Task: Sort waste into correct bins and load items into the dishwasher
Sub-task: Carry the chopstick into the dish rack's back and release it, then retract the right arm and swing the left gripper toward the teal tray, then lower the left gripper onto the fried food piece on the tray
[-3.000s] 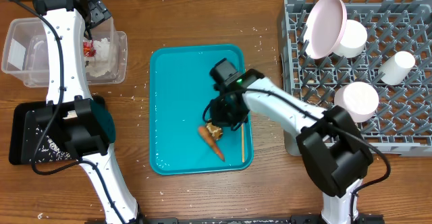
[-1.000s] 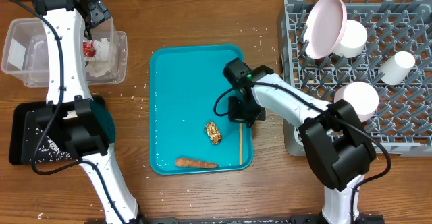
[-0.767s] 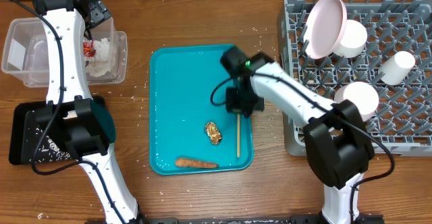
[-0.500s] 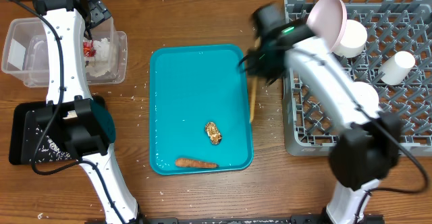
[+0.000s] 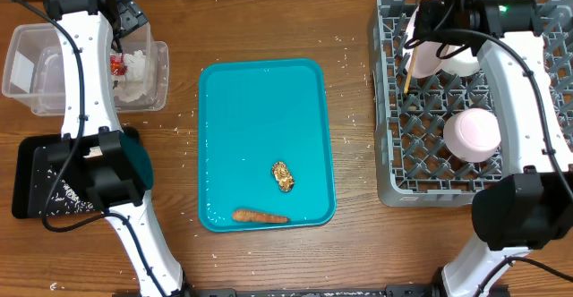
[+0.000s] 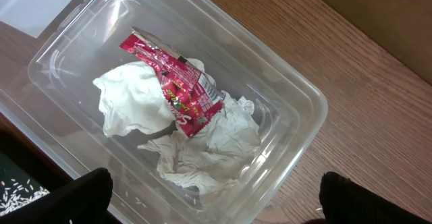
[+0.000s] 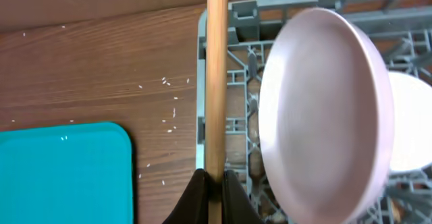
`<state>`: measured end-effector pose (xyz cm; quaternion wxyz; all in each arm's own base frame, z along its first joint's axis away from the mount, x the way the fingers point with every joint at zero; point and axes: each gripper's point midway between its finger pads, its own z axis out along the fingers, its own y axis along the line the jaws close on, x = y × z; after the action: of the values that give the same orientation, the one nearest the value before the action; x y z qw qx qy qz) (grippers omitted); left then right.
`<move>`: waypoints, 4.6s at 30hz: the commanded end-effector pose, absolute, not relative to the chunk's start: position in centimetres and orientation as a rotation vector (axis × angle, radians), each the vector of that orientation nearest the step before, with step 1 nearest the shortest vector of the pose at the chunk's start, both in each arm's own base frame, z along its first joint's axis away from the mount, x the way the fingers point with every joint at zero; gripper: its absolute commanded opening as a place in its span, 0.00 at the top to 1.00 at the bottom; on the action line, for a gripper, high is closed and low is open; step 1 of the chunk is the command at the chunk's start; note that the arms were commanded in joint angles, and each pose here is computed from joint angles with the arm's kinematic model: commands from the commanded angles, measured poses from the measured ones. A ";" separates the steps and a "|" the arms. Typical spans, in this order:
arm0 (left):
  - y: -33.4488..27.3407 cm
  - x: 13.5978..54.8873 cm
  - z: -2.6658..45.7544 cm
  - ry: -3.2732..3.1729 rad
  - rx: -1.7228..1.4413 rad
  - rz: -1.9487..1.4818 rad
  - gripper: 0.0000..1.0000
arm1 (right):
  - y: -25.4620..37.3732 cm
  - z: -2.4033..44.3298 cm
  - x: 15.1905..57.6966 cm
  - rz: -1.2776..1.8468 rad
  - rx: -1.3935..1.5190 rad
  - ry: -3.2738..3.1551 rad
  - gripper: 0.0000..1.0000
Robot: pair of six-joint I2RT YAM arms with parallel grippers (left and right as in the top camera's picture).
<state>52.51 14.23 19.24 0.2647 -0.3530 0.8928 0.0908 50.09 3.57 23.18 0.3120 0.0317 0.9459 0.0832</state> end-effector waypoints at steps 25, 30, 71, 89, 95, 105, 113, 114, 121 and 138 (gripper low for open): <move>14.5 52.5 20.7 2.370 -0.964 0.249 0.00 | 4.6 27.4 46.4 0.243 0.164 2.498 0.33; 14.5 52.5 20.7 2.370 -0.964 0.249 0.00 | 4.4 33.6 42.8 0.295 0.245 2.370 0.31; 14.5 52.5 20.7 2.370 -0.964 0.249 0.00 | -27.8 24.5 22.9 -0.303 2.083 1.845 0.00; 14.5 56.7 23.5 2.142 -1.009 0.089 0.00 | -28.7 20.6 23.8 -0.325 2.152 1.932 0.00; 3.3 55.0 21.6 2.434 -0.918 -0.671 0.00 | -28.7 20.6 23.8 -0.325 2.152 1.932 0.00; -8.6 47.6 22.7 2.702 -0.234 -1.183 0.00 | -28.7 20.6 23.8 -0.325 2.152 1.932 0.00; -14.2 41.0 17.1 3.128 0.013 -0.359 0.00 | -28.7 20.6 23.8 -0.325 2.152 1.932 0.00; -14.8 40.8 16.8 3.123 0.023 -0.256 0.00 | -28.7 20.6 23.8 -0.325 2.152 1.932 0.00; -20.5 39.6 16.9 2.962 0.348 0.159 0.00 | -28.7 20.6 23.8 -0.325 2.152 1.932 0.00; -17.2 31.8 14.0 3.310 0.265 0.085 0.00 | -28.7 20.6 23.8 -0.325 2.151 1.933 0.00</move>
<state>33.48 -17.92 12.49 -0.0872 0.0924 0.9911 0.0397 23.84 -28.56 20.61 0.1142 0.7319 0.6624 -0.1116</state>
